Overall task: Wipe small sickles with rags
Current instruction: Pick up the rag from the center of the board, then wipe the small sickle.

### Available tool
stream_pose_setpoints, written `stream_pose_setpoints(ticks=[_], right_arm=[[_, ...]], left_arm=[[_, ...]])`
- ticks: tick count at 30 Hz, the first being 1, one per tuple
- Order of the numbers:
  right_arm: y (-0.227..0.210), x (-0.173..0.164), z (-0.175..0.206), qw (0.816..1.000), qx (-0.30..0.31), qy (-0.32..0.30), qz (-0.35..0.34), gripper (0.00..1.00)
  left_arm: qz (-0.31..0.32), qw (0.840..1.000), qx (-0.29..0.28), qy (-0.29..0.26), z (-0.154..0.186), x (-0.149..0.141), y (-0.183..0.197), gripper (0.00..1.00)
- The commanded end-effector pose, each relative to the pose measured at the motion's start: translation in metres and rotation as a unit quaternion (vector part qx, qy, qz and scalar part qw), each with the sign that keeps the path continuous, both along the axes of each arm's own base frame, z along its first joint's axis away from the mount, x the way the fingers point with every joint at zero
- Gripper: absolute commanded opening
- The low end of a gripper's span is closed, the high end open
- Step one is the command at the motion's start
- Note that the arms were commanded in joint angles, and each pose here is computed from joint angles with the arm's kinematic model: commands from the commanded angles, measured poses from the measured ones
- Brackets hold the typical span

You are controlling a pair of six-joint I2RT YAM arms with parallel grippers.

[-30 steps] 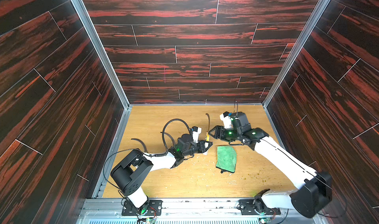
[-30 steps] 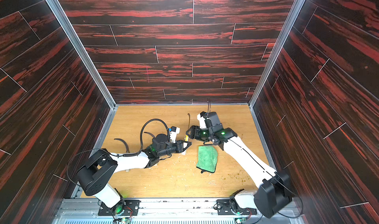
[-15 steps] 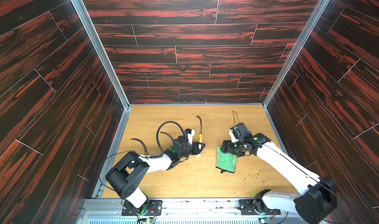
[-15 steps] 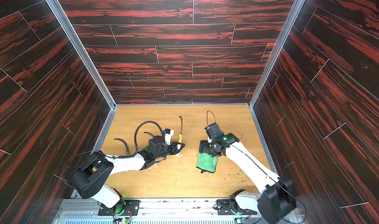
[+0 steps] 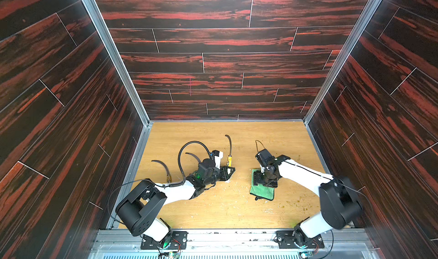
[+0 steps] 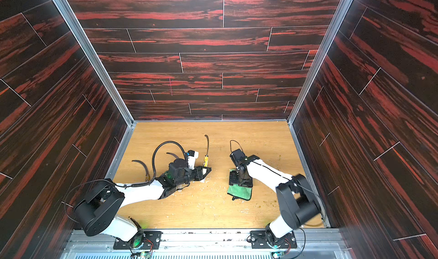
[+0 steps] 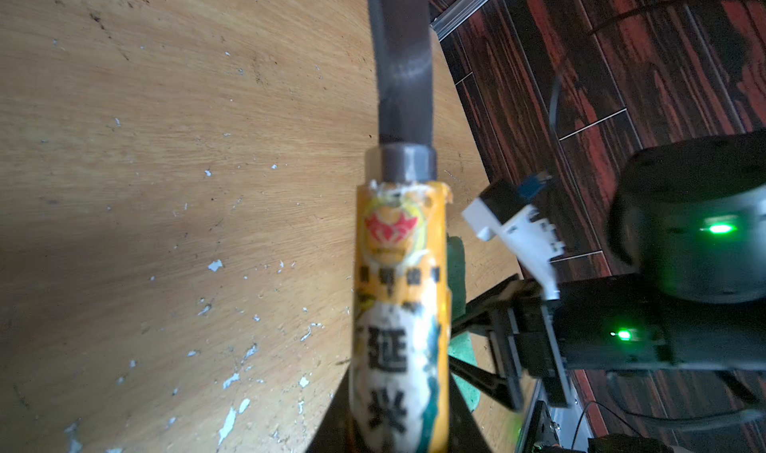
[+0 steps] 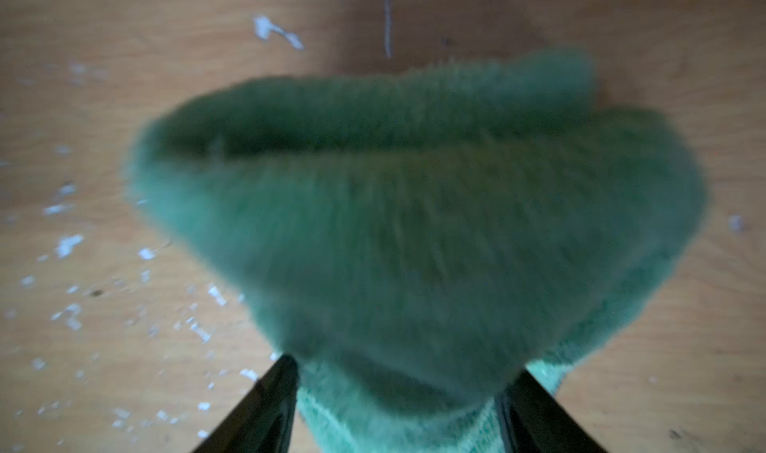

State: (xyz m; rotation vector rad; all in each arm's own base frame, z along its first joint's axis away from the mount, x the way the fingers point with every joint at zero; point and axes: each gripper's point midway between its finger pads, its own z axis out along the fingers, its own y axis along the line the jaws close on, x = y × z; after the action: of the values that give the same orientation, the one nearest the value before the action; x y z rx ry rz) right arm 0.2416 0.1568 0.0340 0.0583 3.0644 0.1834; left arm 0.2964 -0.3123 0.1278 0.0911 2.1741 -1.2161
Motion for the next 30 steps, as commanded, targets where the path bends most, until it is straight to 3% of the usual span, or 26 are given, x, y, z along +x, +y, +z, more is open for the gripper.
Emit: stream_pose_setpoints(ticks=[1, 7, 9, 14, 21, 26, 30], right_arm=[[0.002, -0.003, -0.022, 1.000, 0.010, 0.024, 0.004, 0.66], [0.000, 0.003, -0.027, 1.000, 0.021, 0.020, -0.001, 0.25], [0.001, 0.007, -0.016, 1.000, 0.029, 0.002, 0.003, 0.19], [0.009, 0.022, 0.035, 0.995, 0.068, -0.070, 0.018, 0.15], [0.026, 0.039, 0.124, 0.973, 0.139, -0.180, 0.046, 0.14], [0.054, 0.044, 0.170, 0.950, 0.219, -0.208, 0.080, 0.13], [0.072, 0.050, 0.183, 0.940, 0.259, -0.205, 0.084, 0.13]], left_arm=[[-0.011, 1.000, -0.007, -0.023, 0.012, -0.004, 0.001, 0.00], [-0.026, 0.999, -0.010, -0.021, 0.012, -0.008, -0.002, 0.00], [-0.031, 0.999, -0.012, -0.019, 0.012, -0.009, -0.003, 0.00], [-0.050, 0.998, -0.020, -0.015, 0.010, -0.014, -0.009, 0.00], [-0.067, 0.997, -0.026, 0.007, -0.002, -0.016, -0.018, 0.00], [-0.090, 0.996, -0.010, 0.003, 0.000, -0.022, -0.031, 0.00], [-0.108, 0.994, 0.030, -0.012, 0.002, -0.032, -0.039, 0.00]])
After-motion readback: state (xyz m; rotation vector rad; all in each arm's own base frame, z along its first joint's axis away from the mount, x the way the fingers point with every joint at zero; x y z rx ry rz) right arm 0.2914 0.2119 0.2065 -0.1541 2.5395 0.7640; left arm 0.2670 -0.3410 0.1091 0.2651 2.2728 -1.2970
